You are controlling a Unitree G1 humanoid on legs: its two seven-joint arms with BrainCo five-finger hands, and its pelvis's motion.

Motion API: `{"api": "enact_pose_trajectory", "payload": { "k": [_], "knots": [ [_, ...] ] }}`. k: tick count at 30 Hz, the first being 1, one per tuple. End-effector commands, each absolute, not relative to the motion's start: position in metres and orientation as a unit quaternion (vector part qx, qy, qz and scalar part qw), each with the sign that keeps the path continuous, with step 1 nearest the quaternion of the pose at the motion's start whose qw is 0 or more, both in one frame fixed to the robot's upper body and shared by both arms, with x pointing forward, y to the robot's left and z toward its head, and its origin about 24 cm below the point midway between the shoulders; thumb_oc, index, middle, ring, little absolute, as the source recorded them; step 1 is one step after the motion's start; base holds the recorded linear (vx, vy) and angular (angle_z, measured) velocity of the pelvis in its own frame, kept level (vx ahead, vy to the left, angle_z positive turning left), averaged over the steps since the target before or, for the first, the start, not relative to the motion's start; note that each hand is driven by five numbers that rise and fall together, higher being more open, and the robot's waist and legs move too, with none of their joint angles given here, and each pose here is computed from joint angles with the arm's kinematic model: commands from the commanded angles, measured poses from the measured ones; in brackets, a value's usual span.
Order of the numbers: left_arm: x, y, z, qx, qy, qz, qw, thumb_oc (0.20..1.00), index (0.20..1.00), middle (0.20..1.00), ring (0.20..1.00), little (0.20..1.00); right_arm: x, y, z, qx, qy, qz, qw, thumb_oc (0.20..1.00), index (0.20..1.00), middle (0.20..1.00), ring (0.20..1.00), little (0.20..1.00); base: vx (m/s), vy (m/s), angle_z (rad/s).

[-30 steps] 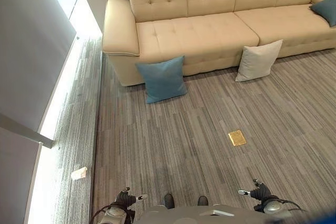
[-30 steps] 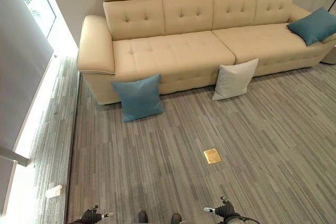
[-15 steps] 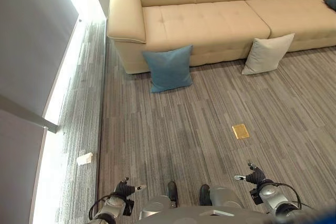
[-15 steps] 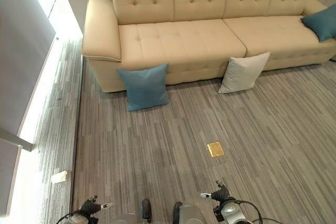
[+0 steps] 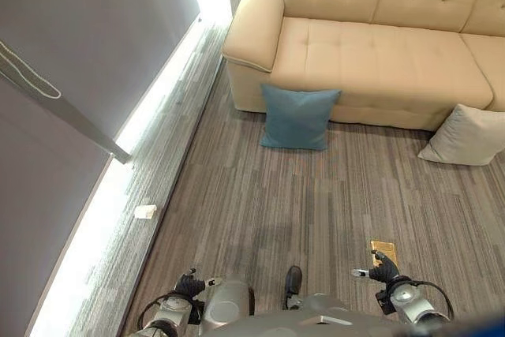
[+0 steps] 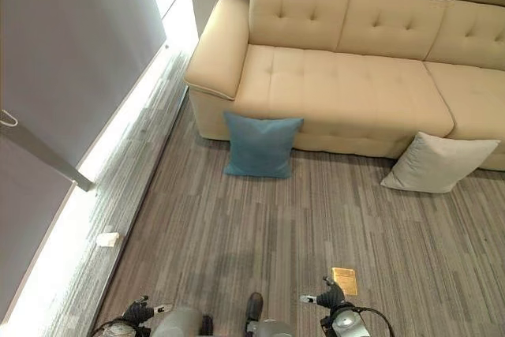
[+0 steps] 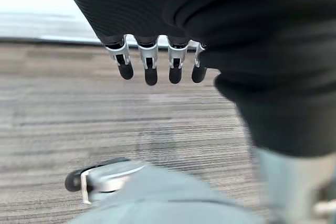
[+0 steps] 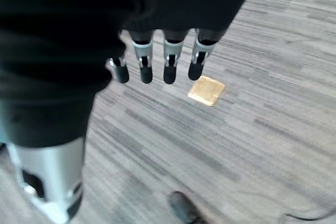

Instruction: Pick up all the scattered cushions and arrange them neatly on the sofa.

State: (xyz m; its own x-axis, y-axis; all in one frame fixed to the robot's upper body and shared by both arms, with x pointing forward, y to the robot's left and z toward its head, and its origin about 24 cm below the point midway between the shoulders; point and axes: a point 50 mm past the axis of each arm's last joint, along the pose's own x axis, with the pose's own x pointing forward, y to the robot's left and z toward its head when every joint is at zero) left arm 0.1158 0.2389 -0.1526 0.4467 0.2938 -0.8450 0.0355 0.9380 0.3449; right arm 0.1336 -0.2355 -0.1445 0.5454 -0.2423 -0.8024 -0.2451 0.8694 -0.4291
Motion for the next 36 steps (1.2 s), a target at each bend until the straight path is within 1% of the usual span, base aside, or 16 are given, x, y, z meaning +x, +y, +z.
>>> {"api": "enact_pose_trajectory", "payload": {
  "k": [1, 7, 11, 15, 20, 26, 28, 31, 36],
  "knots": [
    [0.124, 0.228, -0.152, 0.171, 0.508, 0.055, 0.842, 1.000, 1.000, 1.000, 1.000, 1.000, 0.143, -0.252, -0.136, -0.254, 0.463, -0.029, 0.849, 1.000, 1.000, 1.000, 1.000, 1.000, 0.23, 0.005, 0.12],
    [0.107, 0.235, -0.156, 0.171, 0.533, 0.067, 0.826, 1.000, 1.000, 1.000, 1.000, 1.000, 0.139, -0.239, -0.141, -0.247, 0.470, -0.011, 0.847, 1.000, 1.000, 1.000, 1.000, 1.000, 0.26, 0.097, -0.11],
    [0.115, 0.236, -0.153, 0.178, 0.521, 0.061, 0.833, 1.000, 1.000, 1.000, 1.000, 1.000, 0.151, -0.233, -0.138, -0.258, 0.454, 0.007, 0.853, 1.000, 1.000, 1.000, 1.000, 1.000, 0.25, 0.202, -0.39],
    [0.115, 0.241, -0.152, 0.182, 0.520, 0.067, 0.832, 1.000, 1.000, 1.000, 1.000, 1.000, 0.159, -0.229, -0.134, -0.262, 0.439, 0.014, 0.860, 1.000, 1.000, 1.000, 1.000, 1.000, 0.17, 0.133, -0.03],
    [0.116, 0.241, -0.152, 0.189, 0.520, 0.061, 0.831, 1.000, 1.000, 1.000, 1.000, 1.000, 0.165, -0.237, -0.130, -0.274, 0.430, 0.012, 0.860, 1.000, 1.000, 1.000, 1.000, 1.000, 0.34, -0.033, -0.26],
    [0.113, 0.234, -0.155, 0.186, 0.526, 0.046, 0.829, 1.000, 1.000, 1.000, 1.000, 1.000, 0.148, -0.243, -0.135, -0.262, 0.452, 0.001, 0.853, 1.000, 1.000, 1.000, 1.000, 1.000, 0.23, -0.186, 0.67],
    [0.127, 0.232, -0.150, 0.190, 0.505, 0.040, 0.841, 1.000, 1.000, 1.000, 1.000, 1.000, 0.148, -0.245, -0.134, -0.257, 0.450, -0.007, 0.856, 1.000, 1.000, 1.000, 1.000, 1.000, 0.07, -0.254, 0.61],
    [0.135, 0.229, -0.148, 0.183, 0.495, 0.043, 0.848, 1.000, 1.000, 1.000, 1.000, 1.000, 0.141, -0.246, -0.138, -0.249, 0.469, -0.013, 0.847, 1.000, 1.000, 1.000, 1.000, 1.000, 0.11, -0.140, 0.16],
    [0.126, 0.230, -0.151, 0.187, 0.507, 0.044, 0.840, 1.000, 1.000, 1.000, 1.000, 1.000, 0.135, -0.248, -0.141, -0.253, 0.478, -0.014, 0.841, 1.000, 1.000, 1.000, 1.000, 1.000, 0.28, 0.040, -0.08]
  ]
}}
